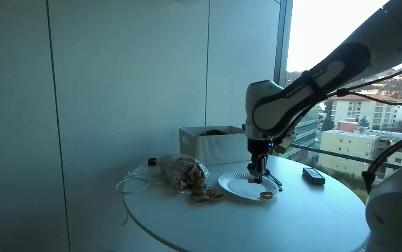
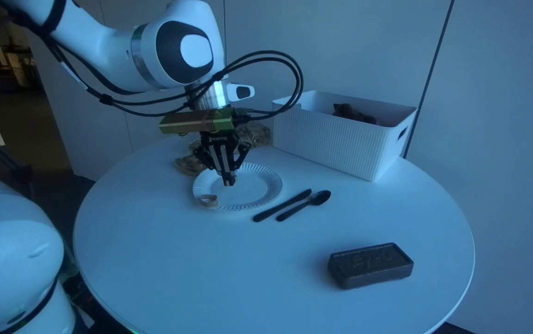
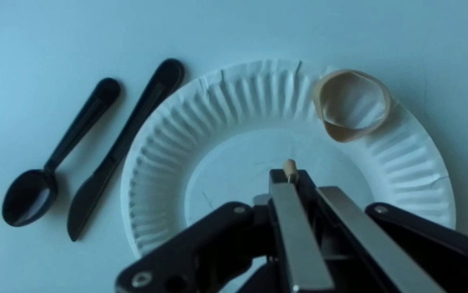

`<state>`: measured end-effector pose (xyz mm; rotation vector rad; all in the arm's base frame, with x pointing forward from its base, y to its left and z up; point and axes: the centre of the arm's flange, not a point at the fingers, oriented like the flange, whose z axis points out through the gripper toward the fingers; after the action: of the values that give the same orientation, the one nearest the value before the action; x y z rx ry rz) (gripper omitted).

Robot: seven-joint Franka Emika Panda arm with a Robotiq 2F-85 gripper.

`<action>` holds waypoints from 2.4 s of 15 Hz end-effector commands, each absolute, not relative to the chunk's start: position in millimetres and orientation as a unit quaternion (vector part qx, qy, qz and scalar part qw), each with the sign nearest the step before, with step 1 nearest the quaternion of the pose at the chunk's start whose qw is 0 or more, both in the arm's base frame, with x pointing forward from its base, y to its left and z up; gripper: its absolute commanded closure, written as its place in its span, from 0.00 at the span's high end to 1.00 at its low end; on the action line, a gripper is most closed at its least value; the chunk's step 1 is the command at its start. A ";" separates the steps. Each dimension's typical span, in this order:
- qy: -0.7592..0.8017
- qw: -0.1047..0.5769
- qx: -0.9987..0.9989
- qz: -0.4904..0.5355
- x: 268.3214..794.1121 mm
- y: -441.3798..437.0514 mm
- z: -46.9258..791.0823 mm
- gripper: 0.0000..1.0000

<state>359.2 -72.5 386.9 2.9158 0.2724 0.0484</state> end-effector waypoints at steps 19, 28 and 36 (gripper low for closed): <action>0.144 0.043 0.985 -0.086 321.3 -58.4 382.9 0.39; 0.174 0.025 0.982 -0.074 320.2 -59.0 371.0 0.95; 0.191 0.004 0.979 -0.074 323.1 -61.7 353.6 1.00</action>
<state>328.5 -64.2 366.9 3.0414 0.5597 -0.2706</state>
